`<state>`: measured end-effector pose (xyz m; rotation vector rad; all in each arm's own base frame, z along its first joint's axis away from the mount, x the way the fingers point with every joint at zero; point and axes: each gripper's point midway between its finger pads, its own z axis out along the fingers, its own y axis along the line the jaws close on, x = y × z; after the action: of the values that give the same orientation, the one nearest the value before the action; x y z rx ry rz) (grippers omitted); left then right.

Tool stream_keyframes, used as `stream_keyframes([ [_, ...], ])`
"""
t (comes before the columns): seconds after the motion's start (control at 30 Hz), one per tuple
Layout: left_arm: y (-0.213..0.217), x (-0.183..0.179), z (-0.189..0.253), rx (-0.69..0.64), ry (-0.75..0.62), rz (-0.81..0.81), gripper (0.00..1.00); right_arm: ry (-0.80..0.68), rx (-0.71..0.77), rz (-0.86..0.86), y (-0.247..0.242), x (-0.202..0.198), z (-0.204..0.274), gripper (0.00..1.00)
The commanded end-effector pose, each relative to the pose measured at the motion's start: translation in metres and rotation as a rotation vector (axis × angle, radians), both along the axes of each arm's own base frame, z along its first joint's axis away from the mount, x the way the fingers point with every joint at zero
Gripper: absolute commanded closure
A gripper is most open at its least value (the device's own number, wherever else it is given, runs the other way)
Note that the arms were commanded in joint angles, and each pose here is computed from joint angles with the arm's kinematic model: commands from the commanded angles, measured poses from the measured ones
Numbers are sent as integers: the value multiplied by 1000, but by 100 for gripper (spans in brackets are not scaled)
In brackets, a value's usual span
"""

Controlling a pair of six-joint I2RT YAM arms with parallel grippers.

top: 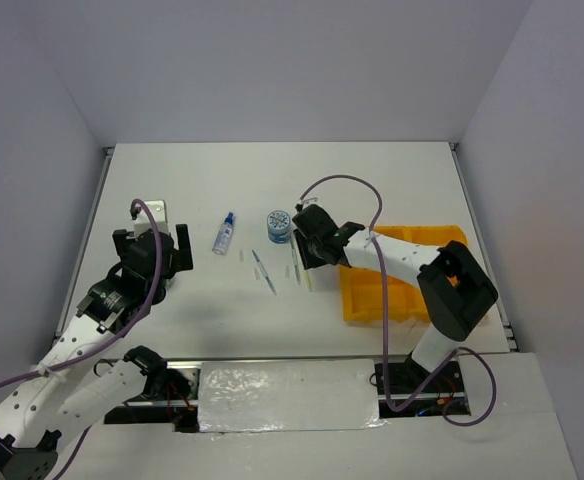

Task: Sort the stationery into containers
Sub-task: Pick up the pen from the center of the board.

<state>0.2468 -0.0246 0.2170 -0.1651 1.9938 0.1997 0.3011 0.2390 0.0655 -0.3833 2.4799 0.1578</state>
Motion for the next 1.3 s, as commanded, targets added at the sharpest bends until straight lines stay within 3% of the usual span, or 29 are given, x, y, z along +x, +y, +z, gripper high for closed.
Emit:
stream_keyframes([
  [0.0,-1,4,15,-23,-51,-5,1,-54,66,7,15,22,18,55],
  [0.27,-2,4,15,-25,-51,-11,1,25,12,7,18,21,-22,60],
  [1.07,-3,4,14,-26,-48,-18,1,96,-3,-16,17,14,-48,63],
  [1.27,-9,7,12,-35,-42,-39,1,134,-47,-61,5,4,-62,79],
])
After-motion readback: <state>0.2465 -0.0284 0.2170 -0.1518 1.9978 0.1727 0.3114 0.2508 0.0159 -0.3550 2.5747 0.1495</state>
